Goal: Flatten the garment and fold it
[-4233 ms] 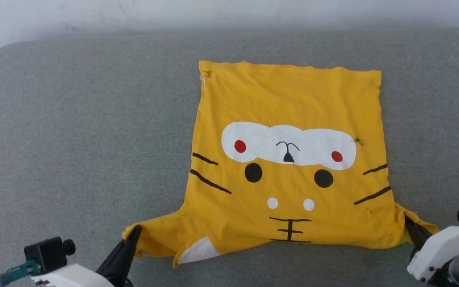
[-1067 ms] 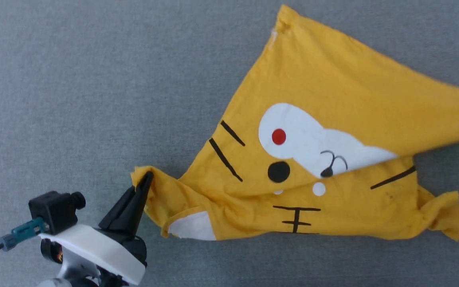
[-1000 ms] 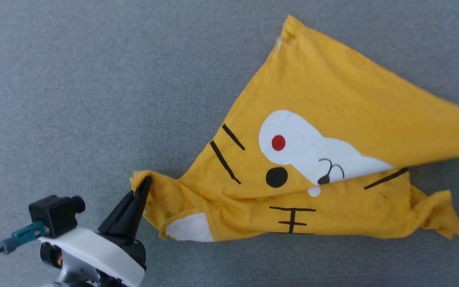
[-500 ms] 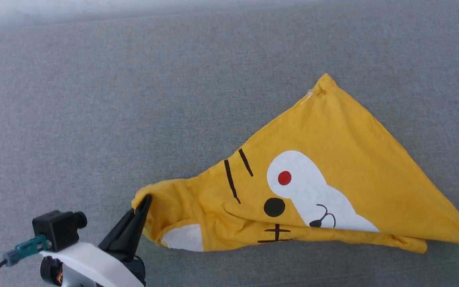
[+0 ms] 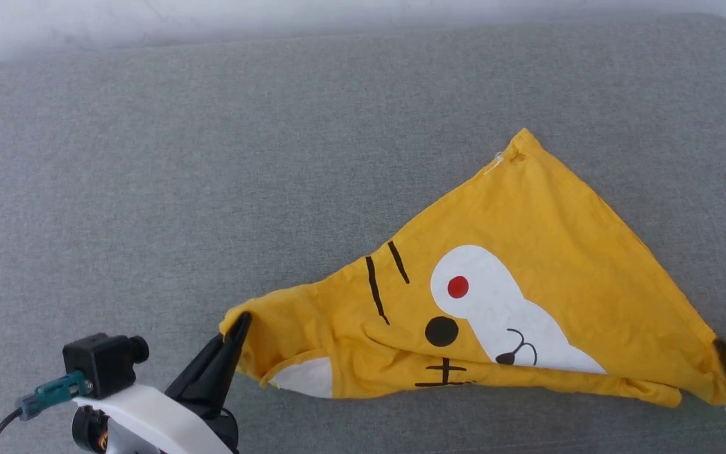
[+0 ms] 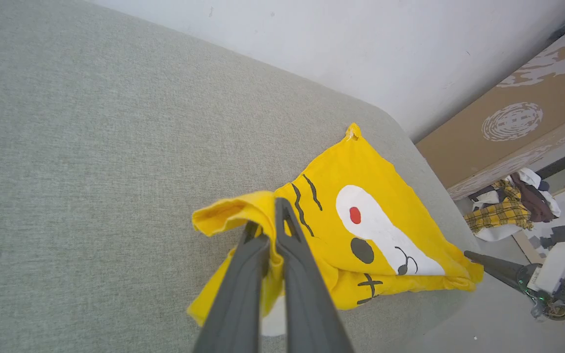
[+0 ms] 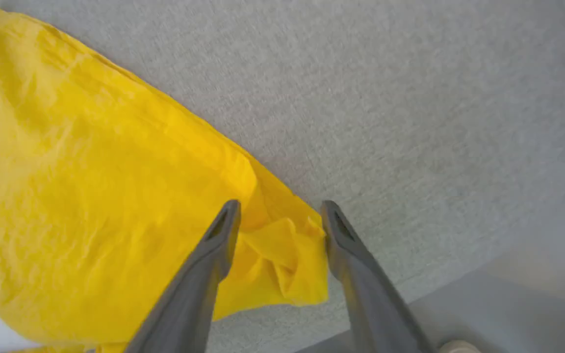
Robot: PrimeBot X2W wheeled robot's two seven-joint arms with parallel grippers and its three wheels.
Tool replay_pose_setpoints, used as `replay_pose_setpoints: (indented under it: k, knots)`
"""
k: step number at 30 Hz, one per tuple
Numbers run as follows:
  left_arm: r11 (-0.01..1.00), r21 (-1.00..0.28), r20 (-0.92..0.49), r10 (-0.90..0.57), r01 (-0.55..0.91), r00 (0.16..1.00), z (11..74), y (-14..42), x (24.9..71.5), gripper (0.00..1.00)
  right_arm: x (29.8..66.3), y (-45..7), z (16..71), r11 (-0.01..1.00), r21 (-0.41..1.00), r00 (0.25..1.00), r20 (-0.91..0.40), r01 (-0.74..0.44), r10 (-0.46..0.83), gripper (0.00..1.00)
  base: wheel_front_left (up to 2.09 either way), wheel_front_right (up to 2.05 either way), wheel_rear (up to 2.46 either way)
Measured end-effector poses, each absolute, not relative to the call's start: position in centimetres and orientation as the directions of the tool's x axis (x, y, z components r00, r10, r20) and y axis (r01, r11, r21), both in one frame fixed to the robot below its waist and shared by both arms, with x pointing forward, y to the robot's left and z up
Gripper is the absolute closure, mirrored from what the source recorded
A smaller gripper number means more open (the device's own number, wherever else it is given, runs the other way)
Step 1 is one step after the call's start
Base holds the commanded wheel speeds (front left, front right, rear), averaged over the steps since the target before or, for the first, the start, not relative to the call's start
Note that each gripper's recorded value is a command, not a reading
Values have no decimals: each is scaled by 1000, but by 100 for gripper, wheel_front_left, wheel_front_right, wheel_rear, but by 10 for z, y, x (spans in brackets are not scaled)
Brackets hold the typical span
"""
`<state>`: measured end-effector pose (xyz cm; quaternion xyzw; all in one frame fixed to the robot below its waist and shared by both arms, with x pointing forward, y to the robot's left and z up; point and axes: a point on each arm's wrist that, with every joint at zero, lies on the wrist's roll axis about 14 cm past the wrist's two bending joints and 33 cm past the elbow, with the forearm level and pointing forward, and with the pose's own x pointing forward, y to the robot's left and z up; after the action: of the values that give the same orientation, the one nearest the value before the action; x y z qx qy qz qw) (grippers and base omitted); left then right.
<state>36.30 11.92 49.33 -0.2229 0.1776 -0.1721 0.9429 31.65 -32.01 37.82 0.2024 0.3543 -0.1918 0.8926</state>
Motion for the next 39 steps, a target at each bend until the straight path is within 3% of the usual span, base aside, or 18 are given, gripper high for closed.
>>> replay_pose_setpoints:
  k: [9, 15, 26, 39]
  knots:
    - [835, -485, -246, -414, 259, 876, 494, 115, 367, 100, 401, -321, 488, 961, 111, 863, -474, 255, -175, 0, 0, 0, 0]
    - [825, -486, -230, -439, 289, 868, 493, 107, 377, 100, 459, -272, 510, 994, 77, 896, -443, 75, -33, 0, 0, 0, 0]
    - [822, -487, -238, -450, 295, 861, 479, 105, 395, 100, 528, -204, 463, 993, 17, 808, -580, -115, 103, 0, 0, 0, 0]
    - [844, -488, -288, -397, 223, 872, 454, 123, 407, 100, 559, -174, 388, 983, 26, 679, -720, -182, 145, 0, 0, 0, 0]
